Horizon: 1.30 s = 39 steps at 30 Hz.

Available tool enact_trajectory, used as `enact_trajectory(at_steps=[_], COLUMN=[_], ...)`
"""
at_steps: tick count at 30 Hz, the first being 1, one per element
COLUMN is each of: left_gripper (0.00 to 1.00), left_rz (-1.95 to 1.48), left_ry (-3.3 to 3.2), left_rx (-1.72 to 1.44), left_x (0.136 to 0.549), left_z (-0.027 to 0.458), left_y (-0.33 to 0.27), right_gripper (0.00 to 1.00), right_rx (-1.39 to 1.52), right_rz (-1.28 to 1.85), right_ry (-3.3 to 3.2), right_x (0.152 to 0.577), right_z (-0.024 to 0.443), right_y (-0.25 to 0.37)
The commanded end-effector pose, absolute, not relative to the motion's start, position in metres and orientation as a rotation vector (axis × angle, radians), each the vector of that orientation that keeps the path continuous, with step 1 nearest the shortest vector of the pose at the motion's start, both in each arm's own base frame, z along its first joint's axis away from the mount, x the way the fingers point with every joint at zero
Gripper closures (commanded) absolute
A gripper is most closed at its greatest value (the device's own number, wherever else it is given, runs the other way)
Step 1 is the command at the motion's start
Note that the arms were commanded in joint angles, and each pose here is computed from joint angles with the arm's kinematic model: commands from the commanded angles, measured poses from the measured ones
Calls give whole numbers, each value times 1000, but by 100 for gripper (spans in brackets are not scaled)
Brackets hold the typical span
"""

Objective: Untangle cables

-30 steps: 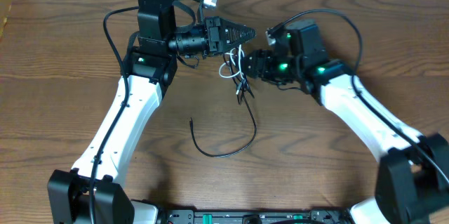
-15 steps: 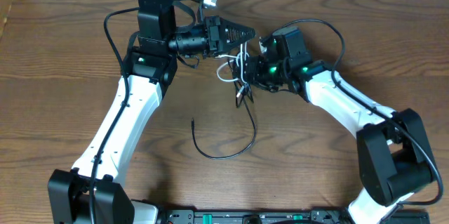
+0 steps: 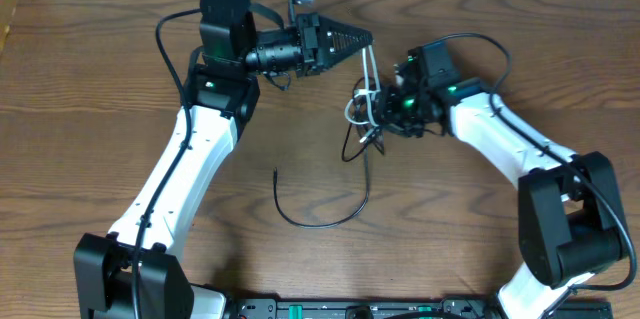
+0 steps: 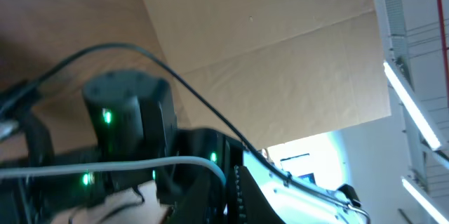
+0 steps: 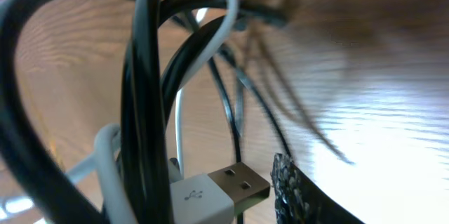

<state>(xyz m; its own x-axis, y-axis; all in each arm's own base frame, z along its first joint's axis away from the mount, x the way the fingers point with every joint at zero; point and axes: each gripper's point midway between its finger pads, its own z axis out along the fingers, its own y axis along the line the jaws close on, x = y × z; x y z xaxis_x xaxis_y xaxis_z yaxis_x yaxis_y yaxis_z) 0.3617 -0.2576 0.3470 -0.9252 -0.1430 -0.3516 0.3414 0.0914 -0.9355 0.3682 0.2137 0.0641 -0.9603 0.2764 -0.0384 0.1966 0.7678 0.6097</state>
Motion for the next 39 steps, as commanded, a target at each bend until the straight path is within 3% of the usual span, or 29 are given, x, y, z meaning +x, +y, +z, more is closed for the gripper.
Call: enact_trajectory(at_steps=[1, 7, 16, 26, 39], left_gripper=[93, 93, 93, 93, 92], left_rz=[-1932, -1942, -1921, -1828, -1115], left_ry=[1994, 2009, 1999, 1979, 2441], left_rx=[188, 65, -30, 8, 14], left_x=[356, 363, 369, 376, 371], left_z=[369, 369, 368, 362, 221], left_y=[-258, -263, -275, -274, -228], right_gripper=[62, 58, 55, 54, 45], right_rx=[413, 407, 275, 321, 361], right_rz=[788, 822, 1145, 1107, 925], right_ry=[2887, 2930, 2797, 2663, 2632], right_x=[368, 361, 367, 373, 360], right_z=[41, 40, 71, 115, 149], right_y=[173, 141, 125, 88, 68])
